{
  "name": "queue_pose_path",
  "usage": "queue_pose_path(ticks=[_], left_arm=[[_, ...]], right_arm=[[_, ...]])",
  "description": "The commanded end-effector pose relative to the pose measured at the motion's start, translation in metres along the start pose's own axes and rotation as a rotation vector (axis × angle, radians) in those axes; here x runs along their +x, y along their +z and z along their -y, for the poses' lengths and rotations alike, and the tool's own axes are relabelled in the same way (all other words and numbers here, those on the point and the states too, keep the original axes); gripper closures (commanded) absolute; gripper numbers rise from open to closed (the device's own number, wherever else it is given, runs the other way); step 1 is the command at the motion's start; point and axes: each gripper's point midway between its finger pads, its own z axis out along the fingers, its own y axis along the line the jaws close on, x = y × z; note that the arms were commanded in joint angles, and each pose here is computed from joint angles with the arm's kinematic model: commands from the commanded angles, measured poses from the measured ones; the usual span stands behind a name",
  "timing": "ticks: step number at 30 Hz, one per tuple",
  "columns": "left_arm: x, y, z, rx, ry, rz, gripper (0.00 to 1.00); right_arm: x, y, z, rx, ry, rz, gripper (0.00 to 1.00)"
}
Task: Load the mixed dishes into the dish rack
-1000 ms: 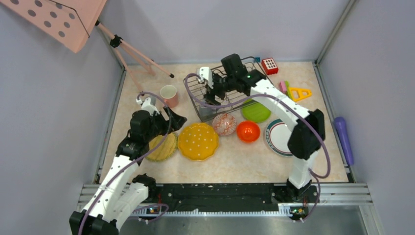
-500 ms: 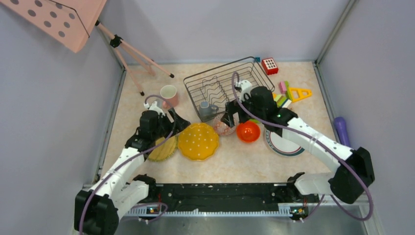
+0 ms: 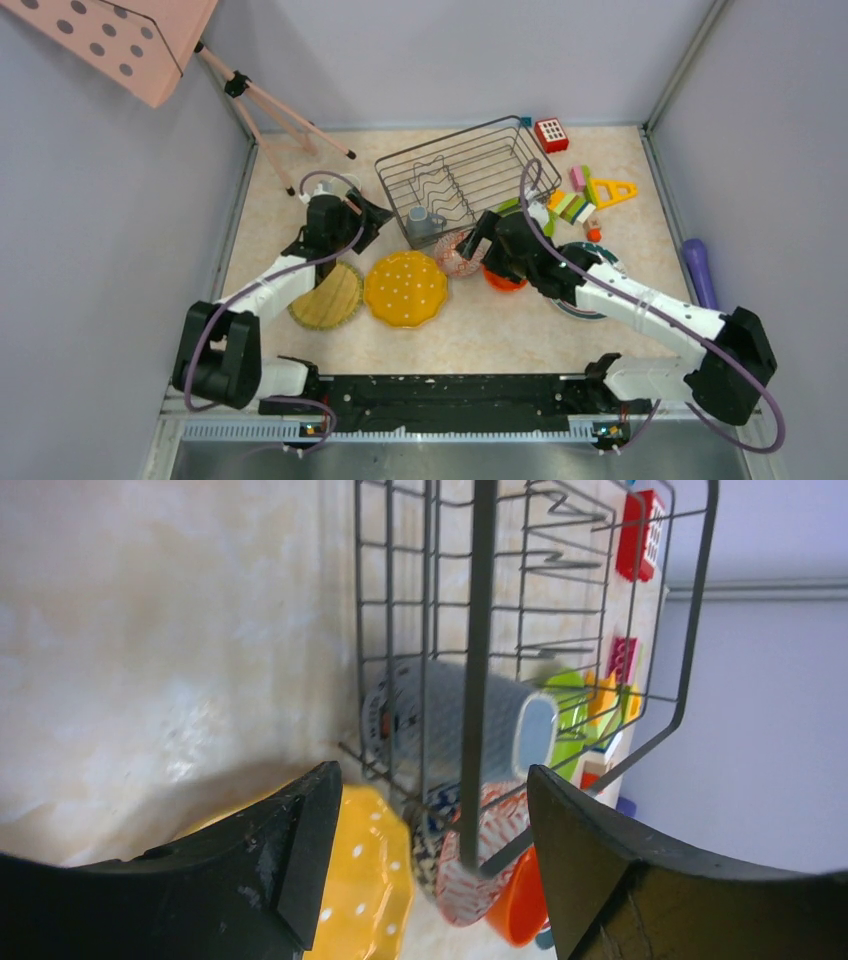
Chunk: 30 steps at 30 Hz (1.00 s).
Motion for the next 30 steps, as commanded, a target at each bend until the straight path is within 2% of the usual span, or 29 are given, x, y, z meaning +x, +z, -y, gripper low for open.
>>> queue_pose_path(ticks=[1, 5, 10, 18, 22, 26, 29, 30], left_arm=[[-0.033, 0.017, 0.049, 0.105, -0.031, 0.087, 0.28], [-0.04, 0.032, 0.041, 0.053, -0.044, 0.11, 0.35], [-0.042, 0.048, 0.029, -0.002, -0.073, 0.122, 0.51], [-0.037, 0.071, 0.023, 0.009, -0.055, 0.097, 0.57], [-0.038, 0.074, 0.016, -0.022, -0.024, 0.102, 0.74], [-0.04, 0.069, 0.009, -0.053, 0.009, 0.113, 0.98], [-0.044, 0.062, 0.006, -0.079, 0.034, 0.135, 1.0], [-0.045, 0.059, 0.004, -0.088, 0.04, 0.142, 1.0]], right_arm=[[0.021, 0.01, -0.022, 0.035, 0.202, 0.017, 0.01], [0.043, 0.02, -0.026, 0.091, 0.256, 0.038, 0.09], [0.051, 0.037, -0.017, 0.132, 0.346, 0.055, 0.13], [0.047, 0.065, -0.01, 0.179, 0.379, 0.146, 0.25], [0.05, 0.075, -0.003, 0.227, 0.371, 0.162, 0.28], [0.05, 0.08, 0.004, 0.231, 0.383, 0.184, 0.41], [0.046, 0.081, 0.008, 0.238, 0.381, 0.205, 0.55], [0.045, 0.082, 0.008, 0.241, 0.379, 0.209, 0.56]])
